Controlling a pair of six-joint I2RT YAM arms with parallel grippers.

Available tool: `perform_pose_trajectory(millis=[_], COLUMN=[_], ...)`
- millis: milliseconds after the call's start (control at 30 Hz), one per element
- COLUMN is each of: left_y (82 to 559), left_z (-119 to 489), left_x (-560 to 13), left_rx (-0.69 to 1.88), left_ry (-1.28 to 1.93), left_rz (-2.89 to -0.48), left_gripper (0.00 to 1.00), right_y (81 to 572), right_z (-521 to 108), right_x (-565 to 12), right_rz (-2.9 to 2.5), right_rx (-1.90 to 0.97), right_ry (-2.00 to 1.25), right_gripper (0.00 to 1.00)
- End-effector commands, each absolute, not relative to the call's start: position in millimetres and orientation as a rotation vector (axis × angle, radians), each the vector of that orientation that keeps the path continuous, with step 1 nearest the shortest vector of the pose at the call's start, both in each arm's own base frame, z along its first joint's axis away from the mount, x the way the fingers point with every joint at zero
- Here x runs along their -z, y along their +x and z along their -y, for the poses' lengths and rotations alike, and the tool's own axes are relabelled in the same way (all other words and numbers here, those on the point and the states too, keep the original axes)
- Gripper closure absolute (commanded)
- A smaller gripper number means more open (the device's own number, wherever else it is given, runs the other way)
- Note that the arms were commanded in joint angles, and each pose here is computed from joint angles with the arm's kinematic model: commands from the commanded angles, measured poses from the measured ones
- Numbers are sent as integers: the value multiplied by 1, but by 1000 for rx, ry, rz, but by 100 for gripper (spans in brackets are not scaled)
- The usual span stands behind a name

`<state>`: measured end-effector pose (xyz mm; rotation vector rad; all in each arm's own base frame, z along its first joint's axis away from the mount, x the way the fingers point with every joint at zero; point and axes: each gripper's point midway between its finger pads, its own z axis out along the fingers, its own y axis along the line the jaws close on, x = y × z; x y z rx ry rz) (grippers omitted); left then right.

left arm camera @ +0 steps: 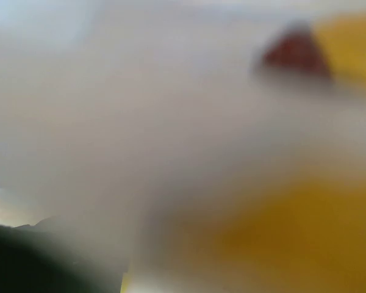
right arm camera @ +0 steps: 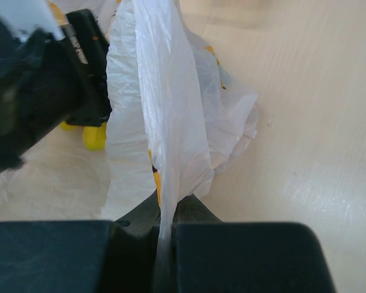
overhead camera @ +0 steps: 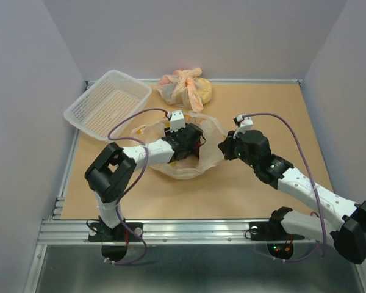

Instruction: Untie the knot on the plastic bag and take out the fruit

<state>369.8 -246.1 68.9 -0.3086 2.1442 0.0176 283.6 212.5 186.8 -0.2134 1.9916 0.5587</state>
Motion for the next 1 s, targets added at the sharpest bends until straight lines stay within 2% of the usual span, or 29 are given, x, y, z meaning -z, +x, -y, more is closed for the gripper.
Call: perform_pose_trajectory(millis=[0,133,367,567,700,967], left_y=[347,318,287,287,318,427], left_z=[251,262,267,251,208,64], left_x=[-122,-148,-227,-330,-378,-342], left_rx=[83,148,396,573,539,281], left_ry=[-253,-148,-89,-28,-88,-467], left_rz=[-2099,-2093,-2035,-1898,-1787,-1760], left_gripper=[100,100,100,100,100,100], right_y=[289,290,291,288,285,278], right_z=[-206,-206,-200,-200,-202,-208], right_x=[-200,-203,-199,-202,-207,-207], right_rz=[-1927,-1920,-1921,-1911,-1898,-1908], right_rx=[-538,-534,-495,-510,-535,-595], right_ry=[-173,-169,-166,-171,-182,-191], right_gripper=[99,100,100,100,100,100])
